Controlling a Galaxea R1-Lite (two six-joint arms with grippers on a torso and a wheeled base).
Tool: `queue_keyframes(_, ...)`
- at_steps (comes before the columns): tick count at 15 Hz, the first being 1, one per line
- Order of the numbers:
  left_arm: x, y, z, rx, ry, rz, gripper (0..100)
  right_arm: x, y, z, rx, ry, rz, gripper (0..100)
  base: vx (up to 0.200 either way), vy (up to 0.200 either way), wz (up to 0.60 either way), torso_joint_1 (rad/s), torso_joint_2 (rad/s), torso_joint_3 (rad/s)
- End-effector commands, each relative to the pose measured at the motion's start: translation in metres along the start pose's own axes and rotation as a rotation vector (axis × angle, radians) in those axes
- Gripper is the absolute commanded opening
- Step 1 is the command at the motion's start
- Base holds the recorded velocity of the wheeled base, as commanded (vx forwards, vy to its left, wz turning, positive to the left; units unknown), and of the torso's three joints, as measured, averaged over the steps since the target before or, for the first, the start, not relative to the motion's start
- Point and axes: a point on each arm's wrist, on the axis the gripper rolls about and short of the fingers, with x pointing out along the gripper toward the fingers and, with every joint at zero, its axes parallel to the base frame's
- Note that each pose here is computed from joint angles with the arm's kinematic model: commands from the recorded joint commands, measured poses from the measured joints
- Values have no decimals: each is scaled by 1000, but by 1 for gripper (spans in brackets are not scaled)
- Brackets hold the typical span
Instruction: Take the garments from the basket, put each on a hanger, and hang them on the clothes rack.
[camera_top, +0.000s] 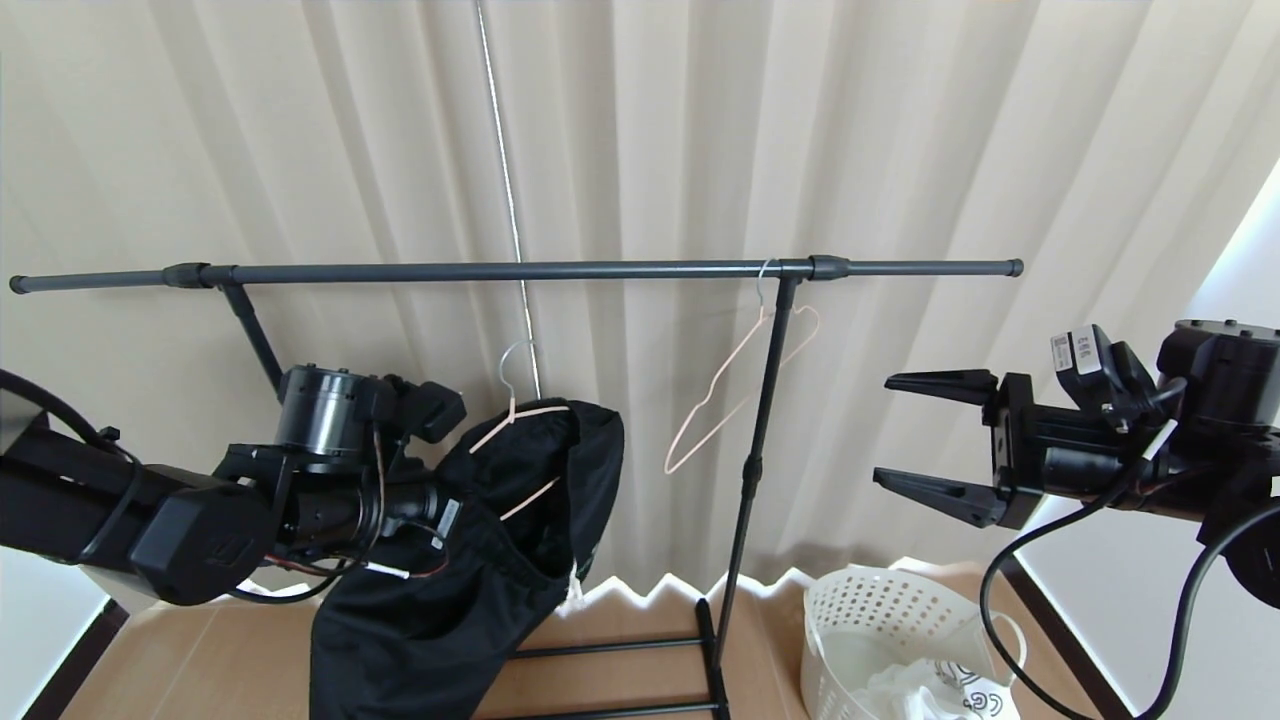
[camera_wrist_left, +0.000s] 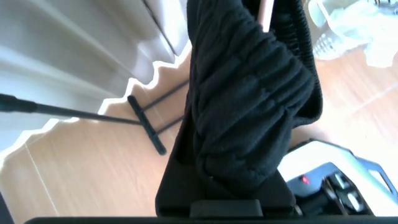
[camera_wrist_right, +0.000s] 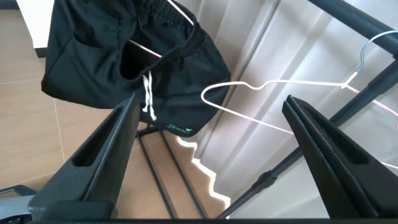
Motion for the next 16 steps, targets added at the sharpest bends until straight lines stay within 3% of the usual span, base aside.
queue_keyframes(1, 10, 1, 1, -24, -21, 6, 0, 0, 0, -1, 3, 2, 2, 100, 0, 0, 0, 0, 0, 0)
queue_keyframes(7, 30, 4, 27, -159, -127, 9, 0, 0, 2, -1, 6, 3, 2, 100, 0, 0, 0, 0, 0, 0)
queue_keyframes(16, 70, 11, 69, -205, -236, 11, 0, -1, 0, 4, -12, 5, -29, 100, 0, 0, 0, 0, 0, 0)
